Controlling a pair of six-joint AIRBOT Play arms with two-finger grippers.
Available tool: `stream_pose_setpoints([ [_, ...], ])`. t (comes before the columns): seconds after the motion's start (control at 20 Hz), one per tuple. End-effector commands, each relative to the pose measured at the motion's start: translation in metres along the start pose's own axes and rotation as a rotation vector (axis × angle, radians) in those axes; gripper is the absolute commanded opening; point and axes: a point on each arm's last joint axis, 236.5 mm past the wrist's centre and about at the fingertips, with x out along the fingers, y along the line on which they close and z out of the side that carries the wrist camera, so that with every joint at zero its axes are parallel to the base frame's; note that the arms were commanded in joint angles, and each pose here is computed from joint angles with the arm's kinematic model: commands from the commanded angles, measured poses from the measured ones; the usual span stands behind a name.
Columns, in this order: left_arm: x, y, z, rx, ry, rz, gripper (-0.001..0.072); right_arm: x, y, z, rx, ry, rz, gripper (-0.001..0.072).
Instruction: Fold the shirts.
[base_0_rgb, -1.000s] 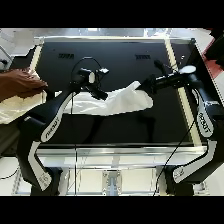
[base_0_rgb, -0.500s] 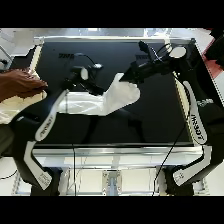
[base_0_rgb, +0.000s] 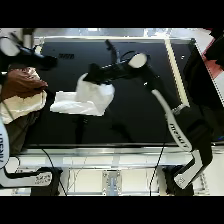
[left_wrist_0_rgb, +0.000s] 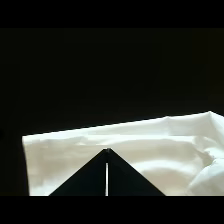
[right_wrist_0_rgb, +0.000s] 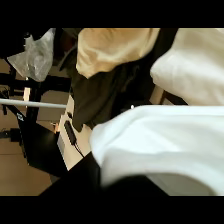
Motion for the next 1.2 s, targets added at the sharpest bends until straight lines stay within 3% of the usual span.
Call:
stream_pose_setpoints([
  [0.0,-0.042,0.037,0.006,-0.056,-0.065,0.067,0.0013,0.048,0.041,0.014,-0.059,-0.208,0.056,0.0424],
  [0.05,-0.043,0.043,0.002,-0.068,-0.053,0.073,0.0013,0.052,0.056,0.011,-0.076,-0.212,0.077,0.0611],
  [0.25,-0.035,0.053,-0.014,-0.093,-0.006,0.079,0.0013,0.020,0.093,0.034,-0.338,-0.248,0.059,0.0618],
  [0.45,-0.017,0.053,-0.037,-0.109,0.058,0.069,0.0013,-0.060,0.022,0.069,-0.398,-0.201,-0.205,0.0601],
  [0.6,-0.004,0.054,-0.050,-0.121,0.088,0.066,0.0013,-0.119,-0.096,0.072,-0.208,-0.117,-0.509,0.0586],
  [0.75,0.002,0.056,-0.055,-0.125,0.094,0.066,0.0013,-0.136,-0.194,0.046,0.060,-0.063,-0.613,0.0588],
  [0.95,0.002,0.056,-0.052,-0.125,0.082,0.069,0.0013,-0.102,-0.265,-0.015,0.340,0.103,-0.557,0.0589],
  [1.15,0.002,0.056,-0.052,-0.124,0.082,0.069,0.0013,-0.042,-0.269,-0.043,0.453,0.197,-0.327,0.0628],
])
